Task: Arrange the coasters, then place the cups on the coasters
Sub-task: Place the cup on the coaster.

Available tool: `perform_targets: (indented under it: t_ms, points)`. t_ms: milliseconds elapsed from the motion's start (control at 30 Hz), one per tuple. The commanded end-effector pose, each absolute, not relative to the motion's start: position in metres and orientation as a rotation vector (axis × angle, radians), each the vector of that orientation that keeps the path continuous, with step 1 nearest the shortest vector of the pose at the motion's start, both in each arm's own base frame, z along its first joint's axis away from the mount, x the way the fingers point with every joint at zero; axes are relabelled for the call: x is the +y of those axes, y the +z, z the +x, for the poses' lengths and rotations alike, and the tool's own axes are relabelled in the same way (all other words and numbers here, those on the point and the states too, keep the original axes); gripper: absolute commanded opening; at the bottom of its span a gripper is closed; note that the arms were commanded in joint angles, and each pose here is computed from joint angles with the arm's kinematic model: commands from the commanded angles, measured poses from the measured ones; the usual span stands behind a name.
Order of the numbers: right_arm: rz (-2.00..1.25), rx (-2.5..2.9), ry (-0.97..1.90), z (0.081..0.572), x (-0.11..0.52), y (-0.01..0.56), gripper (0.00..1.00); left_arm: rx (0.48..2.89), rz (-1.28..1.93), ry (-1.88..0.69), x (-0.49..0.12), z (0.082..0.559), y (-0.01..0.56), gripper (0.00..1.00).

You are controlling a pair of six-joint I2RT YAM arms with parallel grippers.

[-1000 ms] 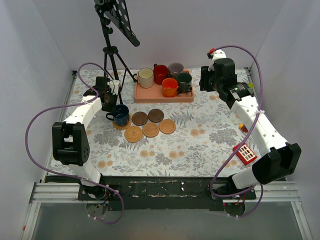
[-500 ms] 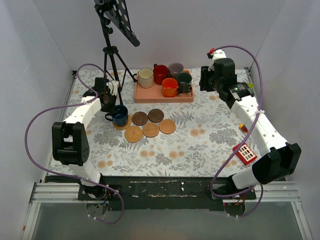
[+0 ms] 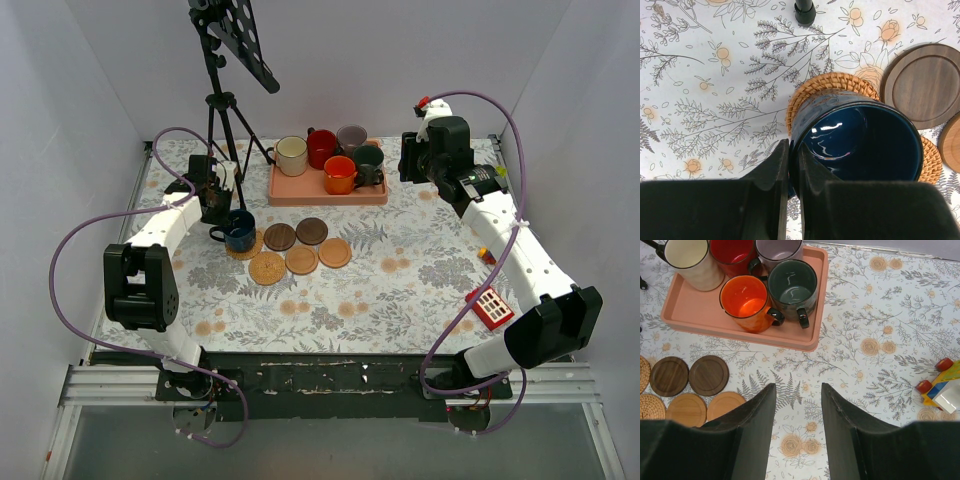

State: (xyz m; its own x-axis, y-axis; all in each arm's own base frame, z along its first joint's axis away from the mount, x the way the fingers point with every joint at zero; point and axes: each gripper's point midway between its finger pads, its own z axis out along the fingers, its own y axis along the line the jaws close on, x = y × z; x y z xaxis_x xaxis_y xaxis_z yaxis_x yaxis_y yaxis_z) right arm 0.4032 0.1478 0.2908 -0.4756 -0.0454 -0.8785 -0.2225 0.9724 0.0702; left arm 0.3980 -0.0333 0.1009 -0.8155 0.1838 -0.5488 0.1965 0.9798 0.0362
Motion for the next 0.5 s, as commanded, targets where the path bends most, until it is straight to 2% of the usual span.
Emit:
perform_targets:
  t_ms: [0,467]
  points:
    - [-0.179,2.025,0.230,0.4065,0.1493,0.3045,0.49,2.467,0.245,-0.054,-0.0361,0.4119,0.1189,0.00]
    - [-0.184,2.028,0.229,0.4066,0.1495,0.3031,0.49,2.456,0.187,-0.064,-0.0359,0.4075,0.1196,0.00]
